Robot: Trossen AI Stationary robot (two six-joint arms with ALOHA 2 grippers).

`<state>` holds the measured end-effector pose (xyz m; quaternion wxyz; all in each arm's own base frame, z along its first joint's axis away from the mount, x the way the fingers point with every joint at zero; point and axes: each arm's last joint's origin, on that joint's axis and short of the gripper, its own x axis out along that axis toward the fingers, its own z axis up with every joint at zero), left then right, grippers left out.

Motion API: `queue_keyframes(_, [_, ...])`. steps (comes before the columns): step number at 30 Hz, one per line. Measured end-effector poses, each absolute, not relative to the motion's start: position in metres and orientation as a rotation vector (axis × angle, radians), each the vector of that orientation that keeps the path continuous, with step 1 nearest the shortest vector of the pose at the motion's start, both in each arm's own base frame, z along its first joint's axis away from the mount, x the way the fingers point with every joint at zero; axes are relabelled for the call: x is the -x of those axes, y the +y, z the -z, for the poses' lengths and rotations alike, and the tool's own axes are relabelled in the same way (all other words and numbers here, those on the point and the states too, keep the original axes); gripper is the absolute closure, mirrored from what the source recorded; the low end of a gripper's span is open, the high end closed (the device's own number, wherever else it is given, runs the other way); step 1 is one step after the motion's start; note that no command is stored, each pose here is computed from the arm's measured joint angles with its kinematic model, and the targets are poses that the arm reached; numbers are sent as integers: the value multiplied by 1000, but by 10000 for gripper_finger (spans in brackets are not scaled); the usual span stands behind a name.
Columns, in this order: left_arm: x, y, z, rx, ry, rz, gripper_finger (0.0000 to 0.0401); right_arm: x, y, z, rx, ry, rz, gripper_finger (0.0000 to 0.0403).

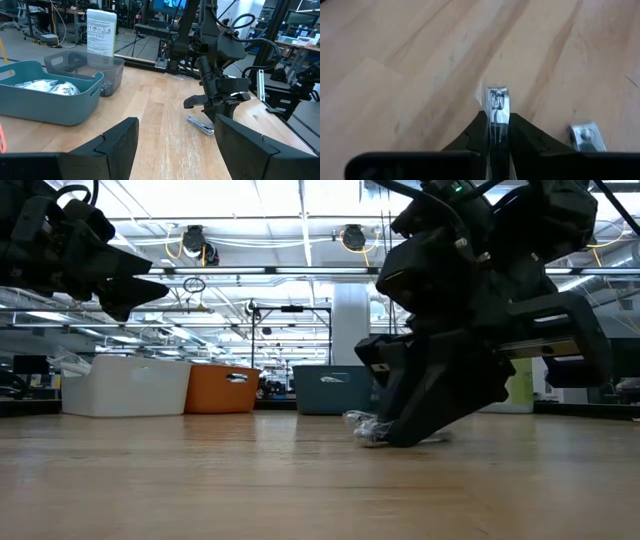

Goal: Pick & Place Travel size toiletries
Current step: Put the silver nail cutter into the black bin

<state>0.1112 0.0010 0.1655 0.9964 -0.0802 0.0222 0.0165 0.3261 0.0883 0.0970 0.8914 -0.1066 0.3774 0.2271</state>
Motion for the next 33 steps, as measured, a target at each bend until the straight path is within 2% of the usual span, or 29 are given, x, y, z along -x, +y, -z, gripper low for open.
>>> queue_keyframes(5, [-111, 1, -165, 161, 44, -33, 146, -322, 87, -117, 229, 755, -462, 360])
queue_keyframes(10, [-111, 1, -165, 160, 45, -33, 146, -313, 84, -151, 226, 710, -461, 340])
queue_keyframes(18, [-111, 1, -165, 160, 45, -33, 146, -286, 77, -189, 218, 702, -457, 360])
queue_keyframes(25, [-111, 1, -165, 161, 44, -33, 146, -246, 61, -188, 133, 614, -407, 356])
queue_keyframes(33, [-111, 1, -165, 161, 44, -33, 146, -191, 38, -155, -19, 423, -321, 358])
